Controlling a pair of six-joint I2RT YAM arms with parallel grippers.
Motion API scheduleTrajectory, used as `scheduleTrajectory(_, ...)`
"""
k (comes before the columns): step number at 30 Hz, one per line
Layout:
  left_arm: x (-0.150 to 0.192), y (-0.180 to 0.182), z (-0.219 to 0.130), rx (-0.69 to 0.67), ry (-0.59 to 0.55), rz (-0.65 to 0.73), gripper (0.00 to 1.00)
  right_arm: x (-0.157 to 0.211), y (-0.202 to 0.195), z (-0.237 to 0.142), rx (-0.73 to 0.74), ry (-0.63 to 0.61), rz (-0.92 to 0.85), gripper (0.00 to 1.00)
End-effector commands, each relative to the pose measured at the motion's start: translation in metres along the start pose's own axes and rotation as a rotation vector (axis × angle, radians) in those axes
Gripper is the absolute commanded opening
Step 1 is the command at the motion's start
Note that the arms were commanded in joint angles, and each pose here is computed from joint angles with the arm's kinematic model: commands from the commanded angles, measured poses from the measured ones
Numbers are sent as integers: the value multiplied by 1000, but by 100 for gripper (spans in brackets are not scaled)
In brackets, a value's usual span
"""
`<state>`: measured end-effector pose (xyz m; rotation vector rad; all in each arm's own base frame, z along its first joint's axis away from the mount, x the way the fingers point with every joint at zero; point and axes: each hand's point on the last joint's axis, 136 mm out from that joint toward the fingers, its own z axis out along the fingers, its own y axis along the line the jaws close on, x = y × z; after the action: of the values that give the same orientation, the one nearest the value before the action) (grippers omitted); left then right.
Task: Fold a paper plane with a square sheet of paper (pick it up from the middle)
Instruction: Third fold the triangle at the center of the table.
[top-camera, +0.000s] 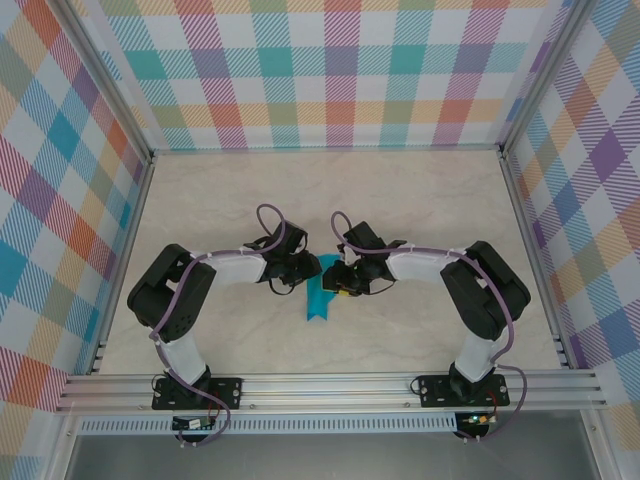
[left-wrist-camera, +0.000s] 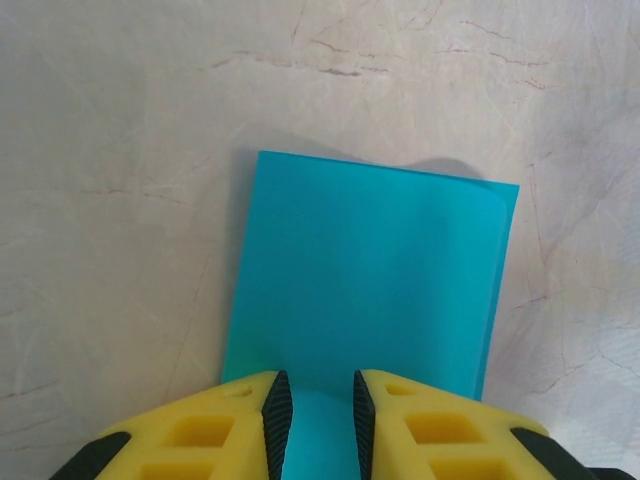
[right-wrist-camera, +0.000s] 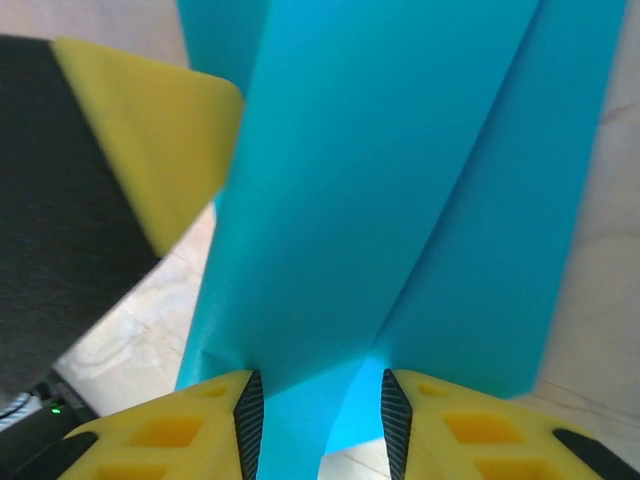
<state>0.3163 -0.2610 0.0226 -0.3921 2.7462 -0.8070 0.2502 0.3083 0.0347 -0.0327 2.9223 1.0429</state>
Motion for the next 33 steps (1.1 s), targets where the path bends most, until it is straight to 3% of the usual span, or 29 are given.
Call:
scheduleTrajectory(1, 15, 36, 1, -101, 53, -54, 27, -4, 11, -7, -77, -14, 32, 41)
scheduleTrajectory(15, 17, 37, 0, -99, 55, -52, 27, -4, 14, -19, -156, -3, 58, 49)
scheduleTrajectory(20, 15, 35, -2, -91, 52, -48, 28, -4, 3, -20, -99, -17, 69, 50)
scheduleTrajectory(22, 15, 33, -1, -83, 55, -42, 28, -5, -3, -19, -67, -19, 80, 47)
scheduleTrajectory(27, 13, 22, -4, -41, 53, -19, 28, -9, -17, -10, -31, 7, 99, 29)
scheduleTrajectory(33, 3, -1, -23, 22, 14, 24, 31, -4, -28, -4, 9, 33, 127, 18)
